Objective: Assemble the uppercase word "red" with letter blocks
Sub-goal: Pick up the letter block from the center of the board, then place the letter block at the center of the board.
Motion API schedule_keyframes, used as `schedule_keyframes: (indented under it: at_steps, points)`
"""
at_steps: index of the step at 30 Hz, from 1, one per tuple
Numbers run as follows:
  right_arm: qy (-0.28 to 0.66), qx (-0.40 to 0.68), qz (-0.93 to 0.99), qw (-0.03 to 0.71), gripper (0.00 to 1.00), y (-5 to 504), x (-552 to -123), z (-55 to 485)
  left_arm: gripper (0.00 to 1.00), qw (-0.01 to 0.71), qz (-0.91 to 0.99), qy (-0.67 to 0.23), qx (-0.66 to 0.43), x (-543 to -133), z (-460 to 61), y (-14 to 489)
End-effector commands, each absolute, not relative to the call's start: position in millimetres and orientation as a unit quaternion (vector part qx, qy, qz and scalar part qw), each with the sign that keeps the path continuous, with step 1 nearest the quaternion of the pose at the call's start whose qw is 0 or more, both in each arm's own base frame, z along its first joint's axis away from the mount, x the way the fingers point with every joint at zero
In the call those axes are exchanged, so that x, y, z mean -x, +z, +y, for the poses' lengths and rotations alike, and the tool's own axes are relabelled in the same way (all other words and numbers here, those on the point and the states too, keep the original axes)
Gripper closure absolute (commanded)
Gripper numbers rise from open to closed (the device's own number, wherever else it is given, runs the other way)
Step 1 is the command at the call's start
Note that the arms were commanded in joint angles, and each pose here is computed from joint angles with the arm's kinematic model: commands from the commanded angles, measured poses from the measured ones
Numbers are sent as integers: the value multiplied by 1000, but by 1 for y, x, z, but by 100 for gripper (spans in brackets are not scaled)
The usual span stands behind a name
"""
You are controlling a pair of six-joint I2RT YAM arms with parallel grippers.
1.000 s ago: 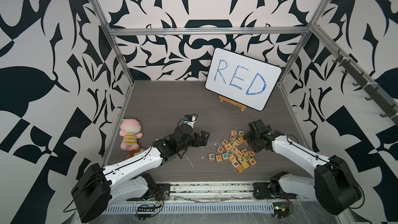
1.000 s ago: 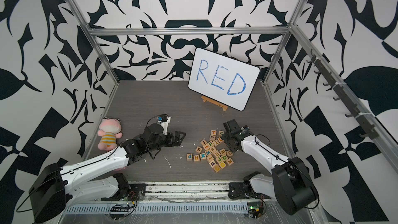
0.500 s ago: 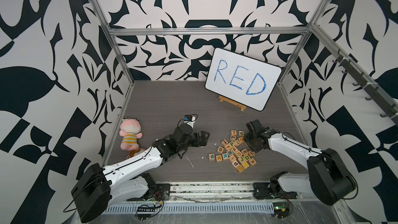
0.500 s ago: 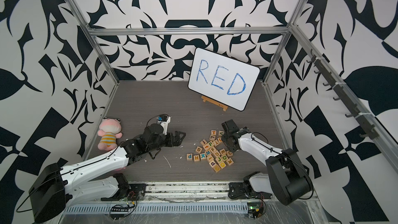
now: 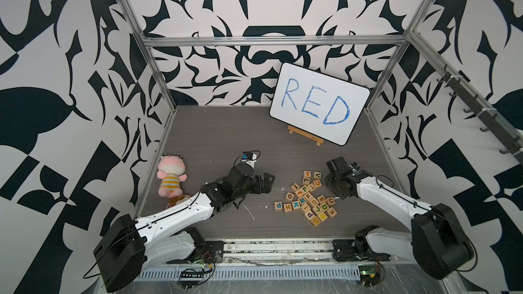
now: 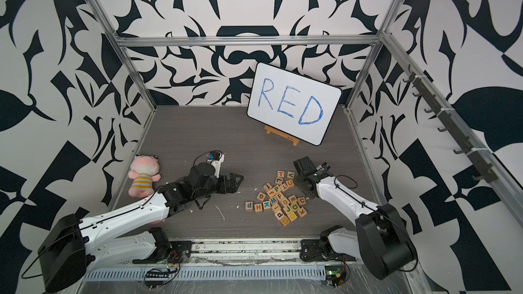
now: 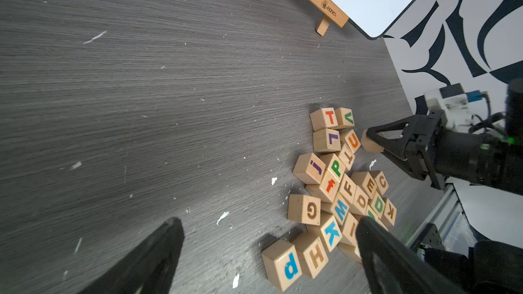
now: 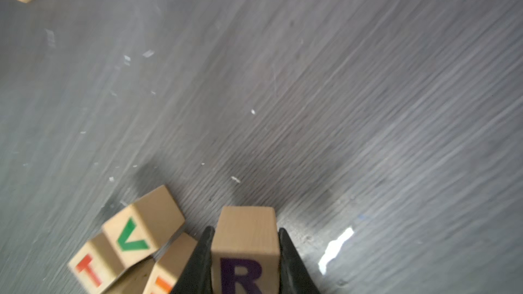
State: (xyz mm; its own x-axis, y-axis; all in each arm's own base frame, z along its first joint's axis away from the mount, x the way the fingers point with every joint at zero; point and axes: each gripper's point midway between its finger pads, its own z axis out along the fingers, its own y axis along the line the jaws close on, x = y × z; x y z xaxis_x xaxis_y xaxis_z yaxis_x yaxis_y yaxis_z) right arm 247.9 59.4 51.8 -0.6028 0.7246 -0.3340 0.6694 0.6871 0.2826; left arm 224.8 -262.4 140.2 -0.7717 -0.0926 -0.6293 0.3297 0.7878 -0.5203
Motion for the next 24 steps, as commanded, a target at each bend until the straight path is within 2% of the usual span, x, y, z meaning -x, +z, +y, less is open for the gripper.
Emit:
schedule_keyframes:
  at_steps: [1, 8, 12, 19, 24]
  points:
    - [47, -302, 912, 272, 84, 92, -256, 52, 0, 342, 872, -340, -83, -230, -277, 156]
    - [58, -207, 927, 308, 85, 130, -244, 52, 1, 318, 865, -378, -89, -236, -307, 159]
    - [65, -190, 932, 301, 93, 137, -237, 55, 0, 300, 867, -385, -96, -240, -328, 156]
    - [55, -171, 939, 292, 93, 138, -226, 51, 0, 280, 869, -394, -100, -254, -360, 156]
    - [46, -151, 939, 307, 94, 152, -225, 48, 0, 301, 872, -376, -83, -269, -361, 153]
